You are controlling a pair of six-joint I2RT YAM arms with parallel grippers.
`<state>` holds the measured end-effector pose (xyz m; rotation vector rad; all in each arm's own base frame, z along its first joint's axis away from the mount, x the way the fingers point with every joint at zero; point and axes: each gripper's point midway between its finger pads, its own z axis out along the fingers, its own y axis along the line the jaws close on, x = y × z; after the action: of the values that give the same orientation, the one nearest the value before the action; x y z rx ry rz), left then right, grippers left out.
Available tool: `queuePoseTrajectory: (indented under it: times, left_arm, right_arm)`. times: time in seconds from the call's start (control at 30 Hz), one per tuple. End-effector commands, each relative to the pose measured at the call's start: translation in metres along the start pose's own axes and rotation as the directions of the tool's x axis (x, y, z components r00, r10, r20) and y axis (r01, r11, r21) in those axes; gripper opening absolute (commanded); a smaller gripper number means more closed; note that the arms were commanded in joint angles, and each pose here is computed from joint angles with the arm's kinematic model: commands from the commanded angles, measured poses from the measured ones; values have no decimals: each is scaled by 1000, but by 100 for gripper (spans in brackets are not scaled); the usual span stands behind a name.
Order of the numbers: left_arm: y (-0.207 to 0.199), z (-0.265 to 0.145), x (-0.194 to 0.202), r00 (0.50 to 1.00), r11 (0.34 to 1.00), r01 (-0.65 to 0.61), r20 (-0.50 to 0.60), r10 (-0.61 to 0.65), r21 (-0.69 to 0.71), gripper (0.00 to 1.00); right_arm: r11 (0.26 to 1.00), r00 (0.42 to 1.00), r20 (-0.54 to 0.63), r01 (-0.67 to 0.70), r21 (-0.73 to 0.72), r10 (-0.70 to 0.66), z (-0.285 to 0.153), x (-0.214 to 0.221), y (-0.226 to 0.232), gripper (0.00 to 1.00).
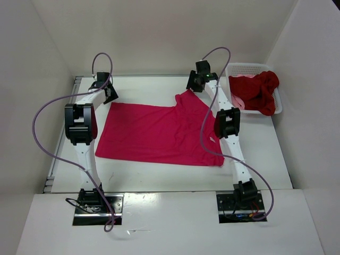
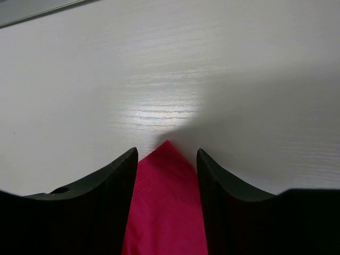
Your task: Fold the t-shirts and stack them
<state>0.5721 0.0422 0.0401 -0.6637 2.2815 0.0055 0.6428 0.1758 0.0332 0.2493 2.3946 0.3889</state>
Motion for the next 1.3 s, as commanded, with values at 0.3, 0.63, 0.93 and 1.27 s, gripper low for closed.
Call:
queuePoseTrajectory:
  times: [0.3,0.63,0.93,1.27]
  left_arm:
    - [21,4,-3,997,994,-64,26,66,-89,54]
    - [17,2,8,998,997,-66,0,66,-47,50]
    - [8,-4,14,999,999,-53,-2,53,-10,46]
    - [-9,-7,15,1000,997,-9,-17,10,76,12]
  right_arm:
    - [999,1000,2,-16,-44,17,15,7,9,20]
    - [997,997,67,-29,-67,34,-30,-34,23,6]
    - [997,998,49,-25,-79,29,-46,-41,18,5]
    - [998,997,74,18,-55,-14,-96,-62,24,1]
